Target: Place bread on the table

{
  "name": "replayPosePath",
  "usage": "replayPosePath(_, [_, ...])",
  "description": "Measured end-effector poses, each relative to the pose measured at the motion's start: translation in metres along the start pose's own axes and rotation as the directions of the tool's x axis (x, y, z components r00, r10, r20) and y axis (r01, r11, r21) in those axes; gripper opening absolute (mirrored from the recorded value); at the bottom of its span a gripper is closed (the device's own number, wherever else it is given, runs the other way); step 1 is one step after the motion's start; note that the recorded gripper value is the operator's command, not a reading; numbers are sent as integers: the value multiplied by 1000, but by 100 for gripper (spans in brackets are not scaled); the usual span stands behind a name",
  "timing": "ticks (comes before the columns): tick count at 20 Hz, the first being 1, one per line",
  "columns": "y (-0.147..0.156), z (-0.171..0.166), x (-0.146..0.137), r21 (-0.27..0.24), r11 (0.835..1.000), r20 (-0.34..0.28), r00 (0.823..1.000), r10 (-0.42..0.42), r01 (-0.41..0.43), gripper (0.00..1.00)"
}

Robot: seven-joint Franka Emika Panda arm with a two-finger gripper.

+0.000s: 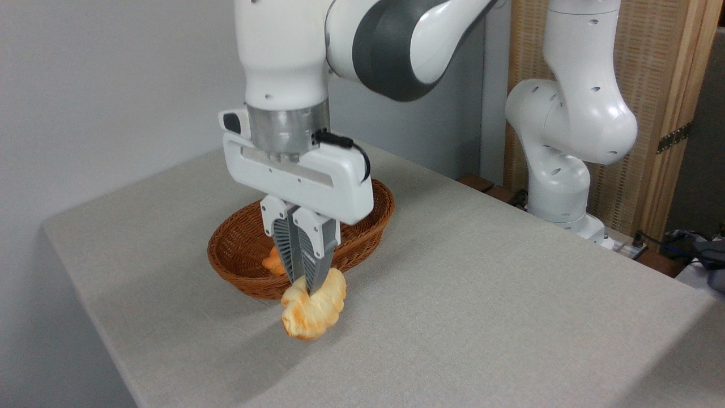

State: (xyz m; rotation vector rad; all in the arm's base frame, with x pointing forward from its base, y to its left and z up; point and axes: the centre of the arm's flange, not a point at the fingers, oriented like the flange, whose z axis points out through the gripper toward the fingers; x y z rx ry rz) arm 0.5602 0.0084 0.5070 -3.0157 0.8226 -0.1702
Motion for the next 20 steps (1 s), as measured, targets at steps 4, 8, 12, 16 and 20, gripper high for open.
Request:
replayPosePath(4, [-1, 8, 1, -6, 1000, 14, 1000, 11, -11, 100])
replayPosePath(8, [1, 13, -1, -13, 1000, 25, 1000, 13, -13, 100])
replayPosePath(12, [1, 14, -1, -14, 1000, 26, 1000, 13, -13, 100])
replayPosePath(16, [3, 8, 1, -9, 1000, 15, 1000, 17, -17, 100])
replayPosePath(20, [20, -14, 15, 0, 999, -29, 998, 50, -50, 100])
